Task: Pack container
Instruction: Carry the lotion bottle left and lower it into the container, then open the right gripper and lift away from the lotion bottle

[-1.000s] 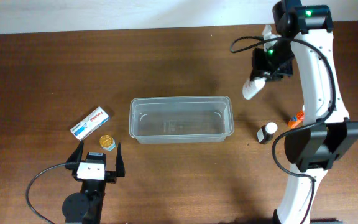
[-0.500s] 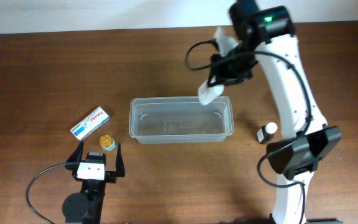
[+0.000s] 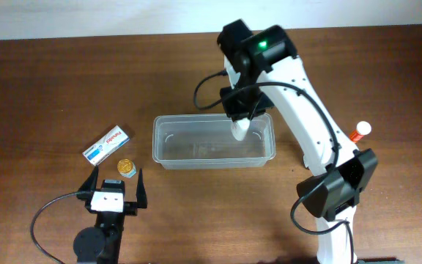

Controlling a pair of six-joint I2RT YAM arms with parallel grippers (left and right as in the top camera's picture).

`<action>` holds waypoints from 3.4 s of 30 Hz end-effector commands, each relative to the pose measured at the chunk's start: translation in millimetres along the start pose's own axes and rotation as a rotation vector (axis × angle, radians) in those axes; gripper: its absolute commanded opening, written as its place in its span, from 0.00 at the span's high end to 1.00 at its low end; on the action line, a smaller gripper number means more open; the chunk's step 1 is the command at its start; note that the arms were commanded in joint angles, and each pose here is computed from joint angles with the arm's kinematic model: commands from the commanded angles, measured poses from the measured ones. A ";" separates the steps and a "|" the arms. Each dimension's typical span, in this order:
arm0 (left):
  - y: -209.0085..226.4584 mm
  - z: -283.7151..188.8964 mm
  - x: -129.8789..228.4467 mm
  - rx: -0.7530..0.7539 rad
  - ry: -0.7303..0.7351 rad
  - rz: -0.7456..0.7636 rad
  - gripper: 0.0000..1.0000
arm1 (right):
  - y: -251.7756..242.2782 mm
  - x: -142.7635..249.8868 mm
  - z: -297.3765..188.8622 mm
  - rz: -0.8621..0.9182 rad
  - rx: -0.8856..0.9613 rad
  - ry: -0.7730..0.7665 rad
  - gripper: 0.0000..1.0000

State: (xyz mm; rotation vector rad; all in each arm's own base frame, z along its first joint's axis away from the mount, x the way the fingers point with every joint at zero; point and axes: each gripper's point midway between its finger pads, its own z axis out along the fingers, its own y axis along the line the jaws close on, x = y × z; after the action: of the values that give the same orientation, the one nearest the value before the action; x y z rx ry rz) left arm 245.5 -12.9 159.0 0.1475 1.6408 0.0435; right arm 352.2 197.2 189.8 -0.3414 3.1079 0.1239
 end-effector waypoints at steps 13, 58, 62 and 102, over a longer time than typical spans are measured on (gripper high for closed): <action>0.9 0.3 2.3 -0.004 0.002 0.016 0.01 | -26.5 4.8 46.0 0.123 0.158 0.015 0.78; 0.9 0.3 2.3 -0.004 0.002 0.016 0.01 | -49.8 -11.5 96.1 0.208 0.213 -0.040 0.78; 0.9 0.3 2.3 -0.004 0.002 0.016 0.01 | -51.8 -12.6 95.6 0.206 0.225 -0.047 0.73; 0.9 0.3 2.3 -0.004 0.002 0.016 0.01 | -58.8 -26.5 21.1 0.240 0.208 -0.135 0.34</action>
State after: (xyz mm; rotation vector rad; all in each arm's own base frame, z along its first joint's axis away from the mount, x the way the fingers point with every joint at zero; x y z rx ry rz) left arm 245.5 -12.9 159.0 0.1475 1.6408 0.0435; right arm 382.8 150.4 128.0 0.0133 3.0671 -0.2060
